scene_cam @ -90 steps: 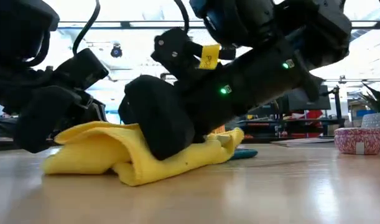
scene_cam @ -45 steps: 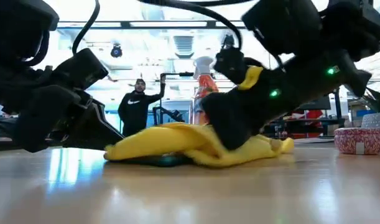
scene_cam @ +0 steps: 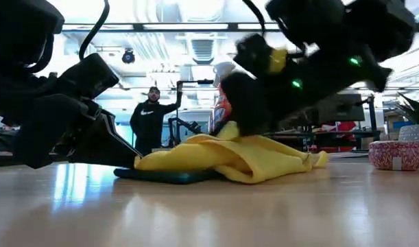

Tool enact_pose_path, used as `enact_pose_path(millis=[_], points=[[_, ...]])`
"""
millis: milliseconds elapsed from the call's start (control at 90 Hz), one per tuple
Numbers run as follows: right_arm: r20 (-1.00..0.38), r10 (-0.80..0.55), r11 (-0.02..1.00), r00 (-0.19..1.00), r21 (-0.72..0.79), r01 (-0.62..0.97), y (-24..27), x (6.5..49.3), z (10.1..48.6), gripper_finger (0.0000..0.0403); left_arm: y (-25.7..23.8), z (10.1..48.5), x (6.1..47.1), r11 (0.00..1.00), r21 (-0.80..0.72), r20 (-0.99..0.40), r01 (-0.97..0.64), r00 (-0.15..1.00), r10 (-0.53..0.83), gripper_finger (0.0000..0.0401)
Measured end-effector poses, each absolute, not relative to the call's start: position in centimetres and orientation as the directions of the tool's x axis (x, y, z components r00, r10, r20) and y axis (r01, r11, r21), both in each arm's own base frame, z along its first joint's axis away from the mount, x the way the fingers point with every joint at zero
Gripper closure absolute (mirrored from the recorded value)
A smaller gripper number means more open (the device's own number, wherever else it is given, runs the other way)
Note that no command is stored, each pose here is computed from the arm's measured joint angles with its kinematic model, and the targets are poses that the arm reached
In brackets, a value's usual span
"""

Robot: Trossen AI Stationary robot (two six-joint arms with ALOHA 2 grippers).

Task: Apply microfiber cloth
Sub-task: Wipe the front and back of the tablet with the yellow microfiber cloth

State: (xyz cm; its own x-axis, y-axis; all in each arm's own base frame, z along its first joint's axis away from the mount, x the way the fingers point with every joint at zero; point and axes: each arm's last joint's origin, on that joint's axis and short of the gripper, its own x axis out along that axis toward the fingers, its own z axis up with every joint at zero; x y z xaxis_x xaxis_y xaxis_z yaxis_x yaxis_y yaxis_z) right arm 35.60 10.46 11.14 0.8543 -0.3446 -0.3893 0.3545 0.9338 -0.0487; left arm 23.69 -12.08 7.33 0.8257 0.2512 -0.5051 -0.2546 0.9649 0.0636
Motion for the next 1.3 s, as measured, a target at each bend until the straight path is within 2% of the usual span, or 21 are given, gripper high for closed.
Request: enact_pose_path(millis=[122,244,400,644,800,933,1056,1156,1300], points=[[-0.366,-0.29,0.953,0.884,-0.024,0.302,10.6,37.3,11.5,0.0403,-12.1,7.3,23.7,0.965,0.064,-0.504,-0.255,0.826,0.252,0.0372],[-0.353,-0.213,0.972,0.911,0.013,0.233,10.4,38.8,10.1,0.0403,-12.1,7.4,23.7,0.965,0.068,-0.5,-0.253,0.828,0.253,0.0372],[-0.328,-0.211,0.975,0.921,-0.004,0.221,10.4,39.9,9.2,0.0403,-12.1,7.4,23.7,0.966,0.066,-0.495,-0.251,0.832,0.25,0.0372],[-0.271,-0.184,0.983,0.945,-0.07,0.171,10.7,39.3,13.9,0.0403,-12.1,7.4,23.7,0.966,0.066,-0.496,-0.251,0.832,0.25,0.0372],[-0.406,-0.181,0.982,0.896,-0.128,0.141,10.9,37.0,15.7,0.0403,-12.1,7.4,23.7,0.966,0.062,-0.493,-0.251,0.834,0.248,0.0372],[-0.521,-0.174,0.984,0.836,-0.134,0.121,11.4,35.5,15.0,0.0403,-12.1,7.4,23.7,0.966,0.062,-0.492,-0.251,0.834,0.248,0.0372],[-0.559,-0.165,0.986,0.812,-0.093,0.136,11.7,34.7,13.3,0.0403,-12.1,7.4,23.7,0.966,0.062,-0.493,-0.251,0.834,0.248,0.0372],[-0.58,-0.192,0.981,0.792,-0.082,0.178,11.4,34.9,11.4,0.0403,-12.1,7.4,23.7,0.966,0.061,-0.492,-0.251,0.834,0.248,0.0372],[-0.533,-0.202,0.976,0.822,-0.041,0.213,10.7,36.4,9.8,0.0403,-12.2,7.5,23.8,0.966,0.058,-0.492,-0.253,0.835,0.248,0.0372]])
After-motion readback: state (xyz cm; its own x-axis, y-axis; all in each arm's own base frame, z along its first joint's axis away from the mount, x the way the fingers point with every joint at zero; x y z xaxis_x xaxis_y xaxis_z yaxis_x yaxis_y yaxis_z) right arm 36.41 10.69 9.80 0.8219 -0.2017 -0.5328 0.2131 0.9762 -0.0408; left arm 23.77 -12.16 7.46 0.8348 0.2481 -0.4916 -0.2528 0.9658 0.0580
